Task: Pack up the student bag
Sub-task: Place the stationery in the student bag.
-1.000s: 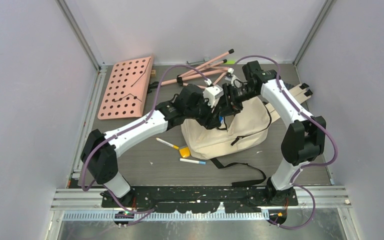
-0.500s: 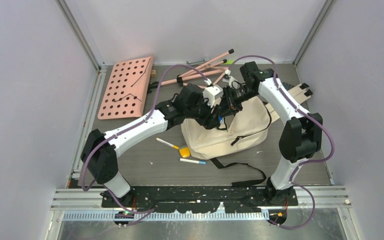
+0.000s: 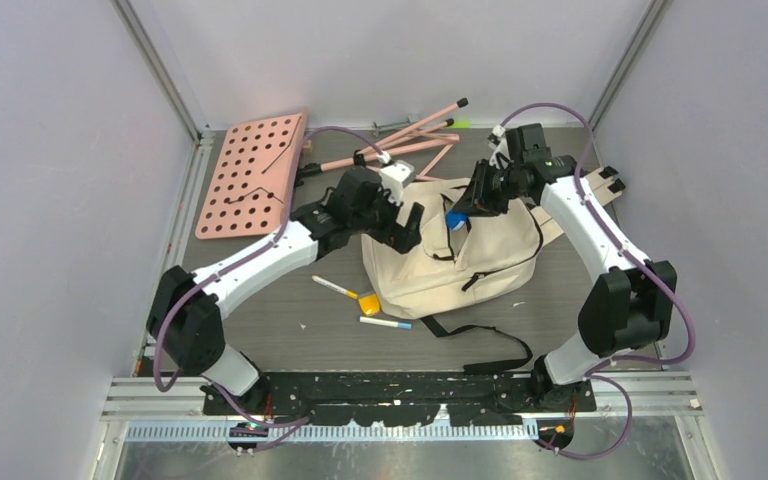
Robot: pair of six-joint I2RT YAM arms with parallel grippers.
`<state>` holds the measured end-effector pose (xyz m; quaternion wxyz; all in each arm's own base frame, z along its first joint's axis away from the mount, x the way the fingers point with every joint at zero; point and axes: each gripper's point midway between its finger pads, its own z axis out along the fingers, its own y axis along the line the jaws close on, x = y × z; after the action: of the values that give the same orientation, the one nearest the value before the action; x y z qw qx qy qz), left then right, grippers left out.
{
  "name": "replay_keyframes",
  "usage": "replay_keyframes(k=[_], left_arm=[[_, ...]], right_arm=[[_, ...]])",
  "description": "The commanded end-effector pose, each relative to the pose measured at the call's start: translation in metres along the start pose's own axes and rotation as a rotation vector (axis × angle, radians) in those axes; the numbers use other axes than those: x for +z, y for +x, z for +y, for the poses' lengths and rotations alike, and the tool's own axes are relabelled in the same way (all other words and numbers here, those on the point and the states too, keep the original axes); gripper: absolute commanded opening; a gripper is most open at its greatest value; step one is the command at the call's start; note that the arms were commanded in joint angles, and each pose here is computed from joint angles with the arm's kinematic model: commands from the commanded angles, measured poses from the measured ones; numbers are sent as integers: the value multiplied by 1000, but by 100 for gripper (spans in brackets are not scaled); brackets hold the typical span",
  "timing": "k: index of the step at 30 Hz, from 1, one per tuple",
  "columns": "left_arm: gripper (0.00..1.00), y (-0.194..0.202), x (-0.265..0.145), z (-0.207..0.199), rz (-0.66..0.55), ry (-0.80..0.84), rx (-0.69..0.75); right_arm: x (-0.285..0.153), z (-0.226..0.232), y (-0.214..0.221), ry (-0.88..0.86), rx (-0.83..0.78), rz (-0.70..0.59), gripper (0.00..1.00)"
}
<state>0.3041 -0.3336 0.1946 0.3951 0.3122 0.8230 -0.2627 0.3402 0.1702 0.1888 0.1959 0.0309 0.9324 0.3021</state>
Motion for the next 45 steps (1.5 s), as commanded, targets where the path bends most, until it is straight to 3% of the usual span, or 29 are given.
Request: replay_keyframes(k=[1,8,15,19,25,30,34,37,41,45], left_arm=[[100,-32,-30,43,-172,-142,-177],[100,-20,-45,101,-242,-232,-495],[100,-16,-69,121,-351,-302,-560],[100,-21,-93,136,-510,-381,-569],[100,27,-118,175,-574,-579,-820],[96,34,-103,163,-380,-470,-669],[92,43,-96,164,-183,-502,-569],[91,41,-91,166,-111,-543,-462],[91,40,-77,161,2,-590,-356],[92,55,-56,170,126,-646,-361]], right_arm=[[-19,-4,-44,92,-33,-279,1],[-7,-31,-37,184,-37,-271,1],[17,-28,-29,108,-54,-203,1],[29,-19,-28,62,-55,-182,1],[55,-18,-17,33,-44,-109,1],[67,-12,-11,18,-54,-68,2],[67,-27,-6,97,-48,-67,25],[58,-33,-8,141,-67,-101,41],[41,-39,-14,205,-87,-164,50],[23,-41,-23,250,-113,-230,56]])
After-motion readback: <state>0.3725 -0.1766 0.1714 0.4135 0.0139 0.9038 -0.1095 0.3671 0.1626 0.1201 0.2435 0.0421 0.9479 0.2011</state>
